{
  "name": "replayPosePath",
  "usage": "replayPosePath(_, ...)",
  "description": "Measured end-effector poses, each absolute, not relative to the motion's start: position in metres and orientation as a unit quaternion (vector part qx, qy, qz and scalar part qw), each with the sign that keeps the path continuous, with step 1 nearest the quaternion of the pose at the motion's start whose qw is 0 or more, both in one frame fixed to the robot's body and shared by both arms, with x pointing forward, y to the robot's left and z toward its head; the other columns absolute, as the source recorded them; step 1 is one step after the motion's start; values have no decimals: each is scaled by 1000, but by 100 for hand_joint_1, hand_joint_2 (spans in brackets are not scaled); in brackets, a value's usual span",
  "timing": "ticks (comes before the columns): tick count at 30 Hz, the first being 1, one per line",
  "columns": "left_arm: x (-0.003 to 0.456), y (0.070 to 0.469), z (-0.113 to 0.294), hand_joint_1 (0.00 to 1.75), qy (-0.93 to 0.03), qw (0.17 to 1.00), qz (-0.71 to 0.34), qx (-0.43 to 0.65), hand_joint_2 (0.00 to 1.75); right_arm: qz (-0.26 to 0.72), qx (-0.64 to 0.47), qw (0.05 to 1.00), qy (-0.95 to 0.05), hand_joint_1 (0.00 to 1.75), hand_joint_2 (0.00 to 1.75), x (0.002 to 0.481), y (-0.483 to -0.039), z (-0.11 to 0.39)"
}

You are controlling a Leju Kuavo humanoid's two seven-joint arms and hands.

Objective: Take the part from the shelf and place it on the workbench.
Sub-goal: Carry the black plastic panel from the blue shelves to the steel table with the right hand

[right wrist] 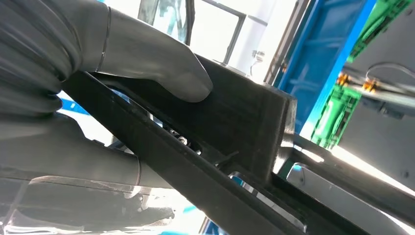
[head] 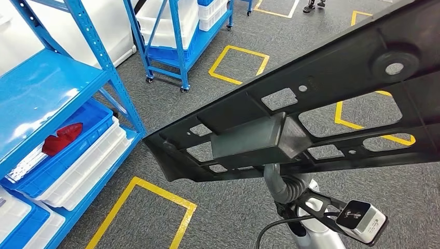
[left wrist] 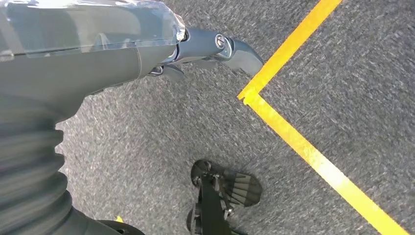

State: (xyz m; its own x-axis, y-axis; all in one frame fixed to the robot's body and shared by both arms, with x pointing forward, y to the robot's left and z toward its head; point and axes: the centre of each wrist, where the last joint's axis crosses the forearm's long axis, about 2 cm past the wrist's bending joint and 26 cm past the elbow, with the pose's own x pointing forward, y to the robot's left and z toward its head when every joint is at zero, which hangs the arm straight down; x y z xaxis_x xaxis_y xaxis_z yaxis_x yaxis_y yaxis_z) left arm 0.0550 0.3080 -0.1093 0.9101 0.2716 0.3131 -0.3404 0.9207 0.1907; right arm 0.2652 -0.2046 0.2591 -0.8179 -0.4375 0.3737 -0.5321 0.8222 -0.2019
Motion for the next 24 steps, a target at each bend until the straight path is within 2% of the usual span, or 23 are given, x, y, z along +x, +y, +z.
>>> replayPosePath(24, 52, 317, -109, 0, -137, 966, 173, 134, 175, 157, 251, 177, -939, 175, 175, 257, -215, 247)
